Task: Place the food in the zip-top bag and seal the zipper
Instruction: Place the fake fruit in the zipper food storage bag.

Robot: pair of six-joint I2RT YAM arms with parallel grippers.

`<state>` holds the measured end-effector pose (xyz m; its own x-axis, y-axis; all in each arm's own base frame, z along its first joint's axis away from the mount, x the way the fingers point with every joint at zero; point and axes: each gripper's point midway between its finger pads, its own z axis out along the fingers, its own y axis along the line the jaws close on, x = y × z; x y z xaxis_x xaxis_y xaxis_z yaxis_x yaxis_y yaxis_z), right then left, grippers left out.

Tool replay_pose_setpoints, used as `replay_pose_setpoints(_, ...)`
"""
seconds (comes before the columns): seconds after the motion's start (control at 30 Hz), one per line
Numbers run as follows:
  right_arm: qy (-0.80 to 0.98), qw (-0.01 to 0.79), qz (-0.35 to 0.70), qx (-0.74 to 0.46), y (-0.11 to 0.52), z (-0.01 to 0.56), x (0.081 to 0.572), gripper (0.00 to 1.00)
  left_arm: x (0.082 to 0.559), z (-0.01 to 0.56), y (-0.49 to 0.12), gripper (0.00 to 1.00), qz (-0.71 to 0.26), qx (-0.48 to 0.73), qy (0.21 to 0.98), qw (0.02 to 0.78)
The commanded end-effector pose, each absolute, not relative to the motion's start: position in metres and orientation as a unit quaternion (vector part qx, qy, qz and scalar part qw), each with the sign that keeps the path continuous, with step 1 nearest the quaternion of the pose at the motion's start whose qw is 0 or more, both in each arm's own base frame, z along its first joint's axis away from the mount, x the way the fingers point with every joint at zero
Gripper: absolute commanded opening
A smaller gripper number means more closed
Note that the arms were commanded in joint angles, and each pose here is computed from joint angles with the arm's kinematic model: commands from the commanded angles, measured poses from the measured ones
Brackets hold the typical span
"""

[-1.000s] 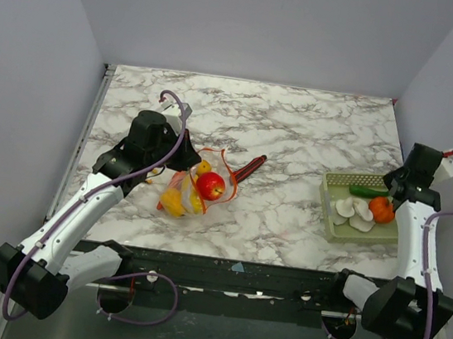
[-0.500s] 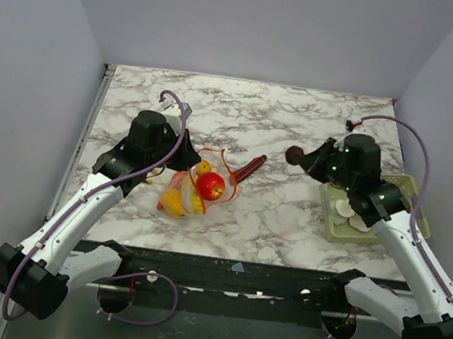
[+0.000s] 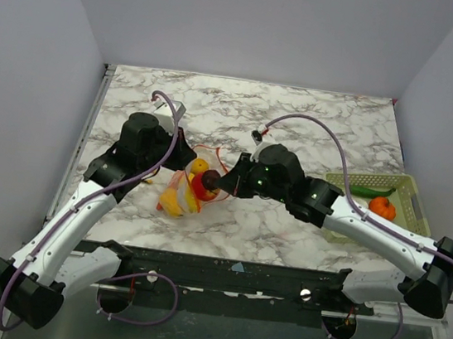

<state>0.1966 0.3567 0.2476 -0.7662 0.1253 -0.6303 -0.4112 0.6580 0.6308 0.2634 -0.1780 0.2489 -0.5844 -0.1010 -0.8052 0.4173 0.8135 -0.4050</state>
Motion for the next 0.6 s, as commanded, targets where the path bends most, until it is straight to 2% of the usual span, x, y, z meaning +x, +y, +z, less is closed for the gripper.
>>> replay_pose_setpoints(0.0,0.822,0.353,0.440,-0.076,0.385,0.273,0.209,0.00,0.262,0.271,-0.171,0.00,-0.287,0.097,0.816,0.492)
replay_pose_setpoints(0.13,0.829,0.353,0.428,-0.073,0.401,0.269,0.218,0.00,0.257,0.281,-0.174,0.00,-0.302,0.107,0.802,0.504)
replay_pose_setpoints(0.4,0.870,0.394,0.294,-0.047,0.401,0.250,0.242,0.00,0.252,0.291,-0.173,0.00,-0.310,0.115,0.783,0.526)
replay_pose_setpoints(0.57,0.879,0.404,0.248,-0.045,0.397,0.235,0.240,0.00,0.263,0.274,-0.164,0.00,-0.273,0.091,0.813,0.506)
